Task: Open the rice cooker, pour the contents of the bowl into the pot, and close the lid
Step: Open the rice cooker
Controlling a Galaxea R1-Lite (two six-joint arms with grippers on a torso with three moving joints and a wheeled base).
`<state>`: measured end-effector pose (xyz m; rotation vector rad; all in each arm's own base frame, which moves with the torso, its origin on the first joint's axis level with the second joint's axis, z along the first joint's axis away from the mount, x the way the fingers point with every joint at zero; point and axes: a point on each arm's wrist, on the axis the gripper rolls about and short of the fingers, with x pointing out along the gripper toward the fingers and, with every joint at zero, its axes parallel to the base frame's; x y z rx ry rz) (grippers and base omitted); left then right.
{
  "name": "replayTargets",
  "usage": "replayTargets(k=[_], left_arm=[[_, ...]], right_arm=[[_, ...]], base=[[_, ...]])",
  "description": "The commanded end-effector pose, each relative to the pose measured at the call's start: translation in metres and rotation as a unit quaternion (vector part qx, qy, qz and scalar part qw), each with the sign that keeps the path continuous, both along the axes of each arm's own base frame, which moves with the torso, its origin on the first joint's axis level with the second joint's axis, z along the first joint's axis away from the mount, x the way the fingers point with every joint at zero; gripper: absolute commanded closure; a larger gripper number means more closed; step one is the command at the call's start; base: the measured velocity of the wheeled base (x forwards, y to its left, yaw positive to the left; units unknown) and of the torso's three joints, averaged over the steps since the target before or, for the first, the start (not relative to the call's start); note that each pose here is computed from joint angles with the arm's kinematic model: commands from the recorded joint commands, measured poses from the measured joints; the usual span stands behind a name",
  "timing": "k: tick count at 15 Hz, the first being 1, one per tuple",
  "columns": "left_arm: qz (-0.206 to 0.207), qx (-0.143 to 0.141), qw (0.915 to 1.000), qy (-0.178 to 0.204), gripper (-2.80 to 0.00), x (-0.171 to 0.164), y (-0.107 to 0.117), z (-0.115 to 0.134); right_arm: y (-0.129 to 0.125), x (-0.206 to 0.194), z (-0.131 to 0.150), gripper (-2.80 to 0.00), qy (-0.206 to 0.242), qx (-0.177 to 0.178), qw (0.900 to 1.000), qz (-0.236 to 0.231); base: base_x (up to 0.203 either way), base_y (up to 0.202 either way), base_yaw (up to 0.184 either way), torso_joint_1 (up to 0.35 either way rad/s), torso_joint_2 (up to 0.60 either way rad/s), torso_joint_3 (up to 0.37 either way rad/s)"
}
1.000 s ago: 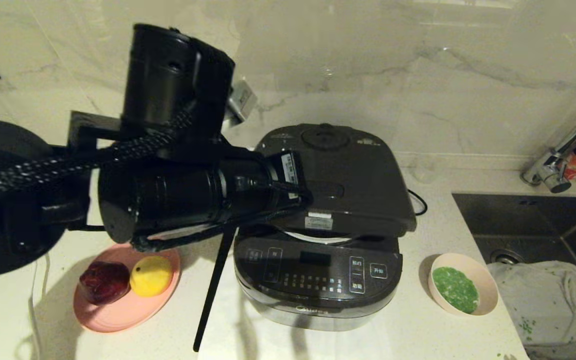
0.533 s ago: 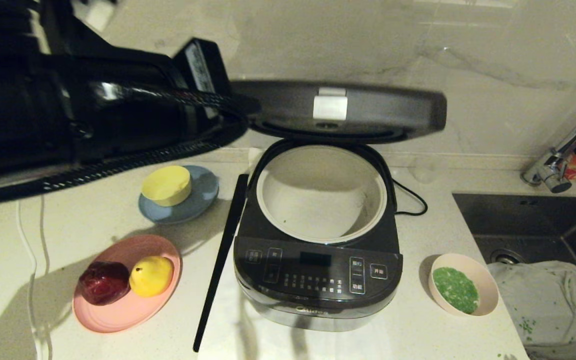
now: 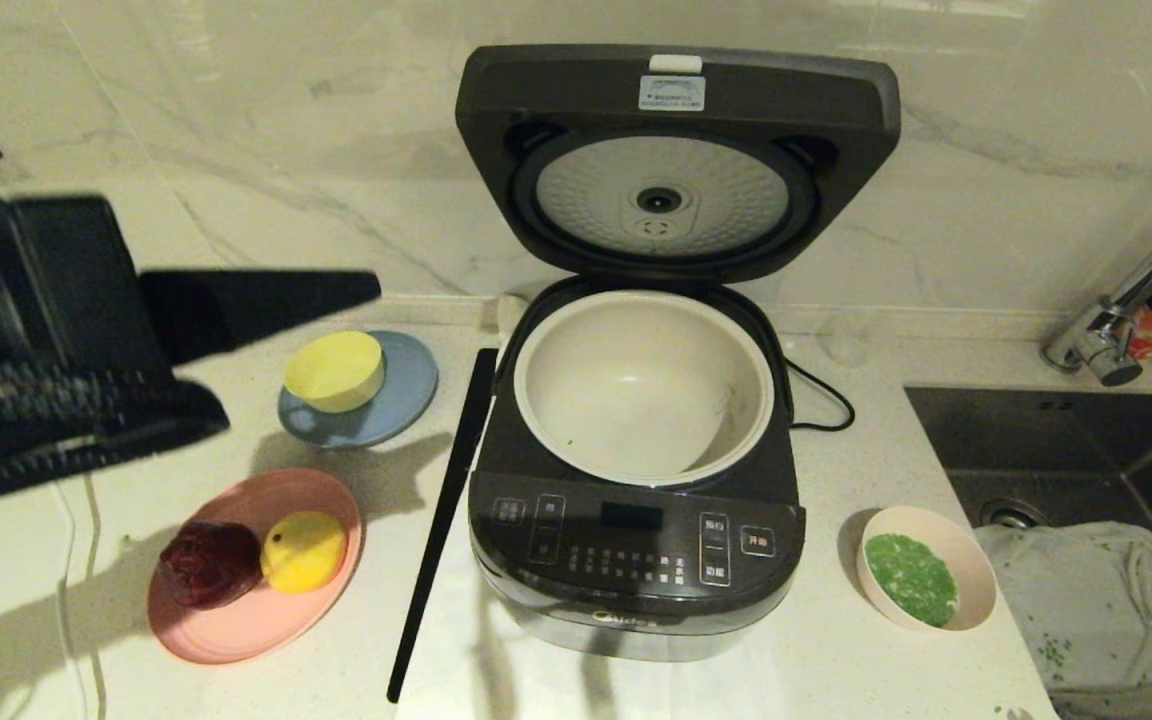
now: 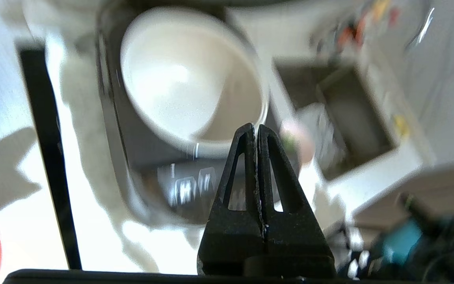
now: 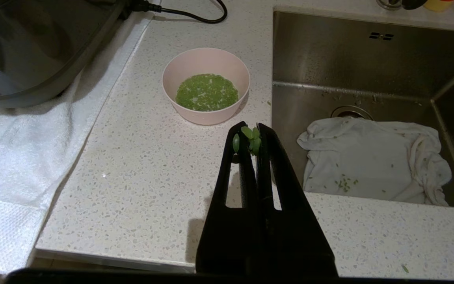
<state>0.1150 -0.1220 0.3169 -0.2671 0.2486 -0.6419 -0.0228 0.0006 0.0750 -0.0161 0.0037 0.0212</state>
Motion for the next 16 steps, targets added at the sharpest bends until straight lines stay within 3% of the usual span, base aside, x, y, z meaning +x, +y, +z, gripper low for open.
replayTargets(k=[1,4,9,12,14,16], left_arm=[[-0.007,0.010,0.9998,0.013,0.00,0.006,-0.008,-0.033],[-0.006,0.014,0.9999,0.006,0.00,0.040,-0.046,-0.058],[0.022,0.012,0.9988,-0.042,0.00,0.085,-0.094,-0.063],[0.056,-0.006,0.9941,-0.092,0.00,0.109,-0.118,-0.072],[0.082,-0.019,0.9864,-0.141,0.00,0.123,-0.132,-0.073],[0.089,-0.017,0.9806,-0.173,0.00,0.133,-0.143,-0.069]], right_arm=[[0.000,0.000,0.000,0.00,0.000,0.000,1.000,0.000],[0.000,0.000,0.000,0.00,0.000,0.000,1.000,0.000],[0.000,0.000,0.000,0.00,0.000,0.000,1.000,0.000],[0.000,0.000,0.000,0.00,0.000,0.000,1.000,0.000],[0.000,0.000,0.000,0.00,0.000,0.000,1.000,0.000],[0.000,0.000,0.000,0.00,0.000,0.000,1.000,0.000]], base=[[0.000,0.000,0.000,0.000,0.00,0.000],[0.000,0.000,0.000,0.000,0.00,0.000],[0.000,0.000,0.000,0.000,0.00,0.000],[0.000,0.000,0.000,0.000,0.00,0.000],[0.000,0.000,0.000,0.000,0.00,0.000],[0.000,0.000,0.000,0.000,0.00,0.000]])
